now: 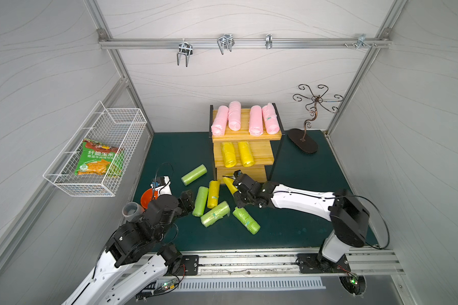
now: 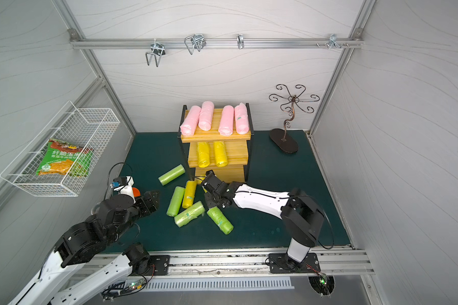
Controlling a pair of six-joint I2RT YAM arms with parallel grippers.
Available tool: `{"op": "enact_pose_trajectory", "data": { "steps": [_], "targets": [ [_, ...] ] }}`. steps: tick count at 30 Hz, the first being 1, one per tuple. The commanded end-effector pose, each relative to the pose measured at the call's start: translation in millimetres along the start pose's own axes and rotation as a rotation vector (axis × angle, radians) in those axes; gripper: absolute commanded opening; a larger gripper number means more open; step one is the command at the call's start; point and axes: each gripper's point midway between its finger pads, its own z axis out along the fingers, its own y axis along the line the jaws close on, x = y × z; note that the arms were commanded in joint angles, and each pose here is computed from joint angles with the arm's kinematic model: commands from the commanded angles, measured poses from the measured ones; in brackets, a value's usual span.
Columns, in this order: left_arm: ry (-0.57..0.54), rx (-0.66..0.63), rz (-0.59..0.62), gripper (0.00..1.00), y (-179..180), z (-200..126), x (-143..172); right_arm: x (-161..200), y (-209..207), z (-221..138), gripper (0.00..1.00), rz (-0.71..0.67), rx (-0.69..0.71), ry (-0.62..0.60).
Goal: Sort the rolls of trash bags by color and place them on the shelf
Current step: Pick up the roll of trash bags from the center of the board, then place the roll of trash bags on the shelf.
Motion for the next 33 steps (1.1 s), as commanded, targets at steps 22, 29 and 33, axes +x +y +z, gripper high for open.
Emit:
{"op": "enact_pose_trajectory", "data": {
  "steps": [22, 29, 33],
  "targets": [
    [-0.028, 0.045, -0.027, 0.81, -16, 3, -11, -52, -54, -189, 0.00, 0.034, 0.069, -0.404],
    [-0.034, 0.044, -0.031, 0.81, -13, 0, -12, -54, -72, -173, 0.00, 0.062, 0.129, -0.308],
    [-0.031, 0.040, -0.029, 0.81, -12, 0, -11, -50, -72, -164, 0.00, 0.080, 0.137, -0.268]
  ]
}}
